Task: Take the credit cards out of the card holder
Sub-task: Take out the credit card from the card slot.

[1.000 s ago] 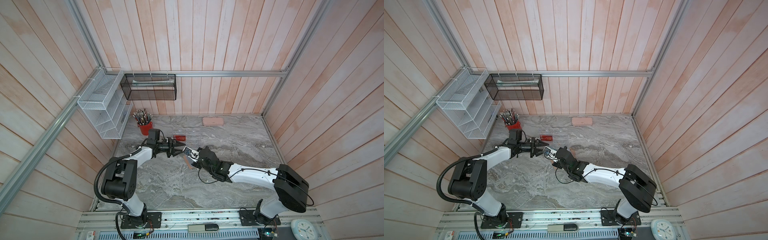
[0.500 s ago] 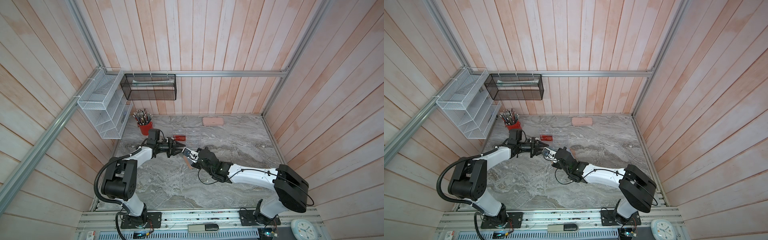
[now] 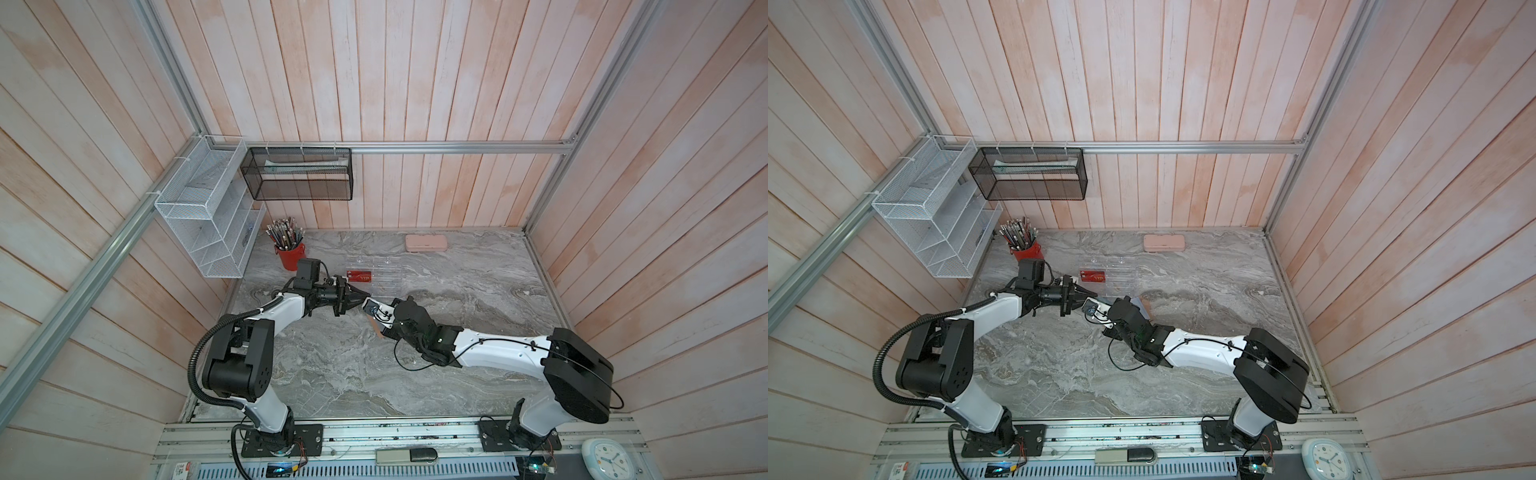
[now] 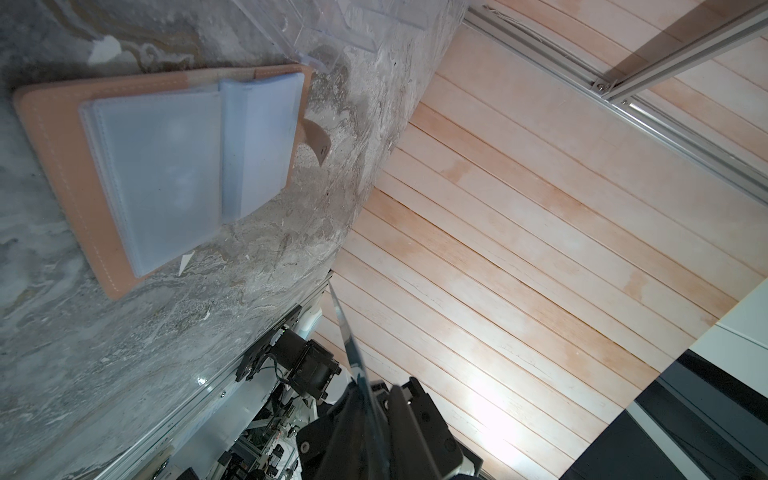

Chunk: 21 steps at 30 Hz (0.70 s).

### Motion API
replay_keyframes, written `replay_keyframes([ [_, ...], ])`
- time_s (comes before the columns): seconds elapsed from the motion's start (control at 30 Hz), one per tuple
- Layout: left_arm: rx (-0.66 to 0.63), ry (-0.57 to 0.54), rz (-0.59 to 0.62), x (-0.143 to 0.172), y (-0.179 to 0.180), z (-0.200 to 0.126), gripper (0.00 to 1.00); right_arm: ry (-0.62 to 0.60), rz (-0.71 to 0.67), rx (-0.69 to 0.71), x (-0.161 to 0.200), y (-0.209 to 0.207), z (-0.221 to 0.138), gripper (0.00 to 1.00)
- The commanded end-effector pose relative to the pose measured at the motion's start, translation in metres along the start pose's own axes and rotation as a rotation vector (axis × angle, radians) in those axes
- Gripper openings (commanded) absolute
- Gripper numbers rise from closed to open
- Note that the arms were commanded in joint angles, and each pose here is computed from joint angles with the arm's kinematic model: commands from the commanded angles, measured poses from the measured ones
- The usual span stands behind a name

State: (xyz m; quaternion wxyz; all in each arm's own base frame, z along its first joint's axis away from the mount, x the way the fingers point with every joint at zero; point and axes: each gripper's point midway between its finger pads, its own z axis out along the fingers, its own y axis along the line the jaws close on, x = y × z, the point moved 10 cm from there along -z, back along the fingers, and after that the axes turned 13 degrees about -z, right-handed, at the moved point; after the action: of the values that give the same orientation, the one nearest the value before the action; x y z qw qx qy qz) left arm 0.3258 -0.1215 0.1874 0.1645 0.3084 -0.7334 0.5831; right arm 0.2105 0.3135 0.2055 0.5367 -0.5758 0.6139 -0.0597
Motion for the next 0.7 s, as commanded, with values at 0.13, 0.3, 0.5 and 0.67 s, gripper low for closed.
replay_keyframes([
  [0.13, -0.010, 0.023, 0.009, 0.000, 0.004, 0.001, 0.12, -0.003, 0.001, 0.020, -0.002, 0.002, 0.003, 0.00],
  [0.3, -0.012, 0.026, 0.007, 0.000, 0.006, 0.001, 0.03, -0.004, 0.006, 0.037, -0.005, -0.001, 0.003, 0.00],
  [0.5, -0.017, 0.026, 0.001, -0.001, 0.011, 0.001, 0.03, -0.007, 0.031, 0.057, -0.008, -0.007, 0.001, 0.13],
  [0.67, -0.019, 0.024, 0.001, -0.002, 0.013, 0.002, 0.03, -0.023, 0.053, 0.092, -0.011, -0.018, -0.008, 0.38],
])
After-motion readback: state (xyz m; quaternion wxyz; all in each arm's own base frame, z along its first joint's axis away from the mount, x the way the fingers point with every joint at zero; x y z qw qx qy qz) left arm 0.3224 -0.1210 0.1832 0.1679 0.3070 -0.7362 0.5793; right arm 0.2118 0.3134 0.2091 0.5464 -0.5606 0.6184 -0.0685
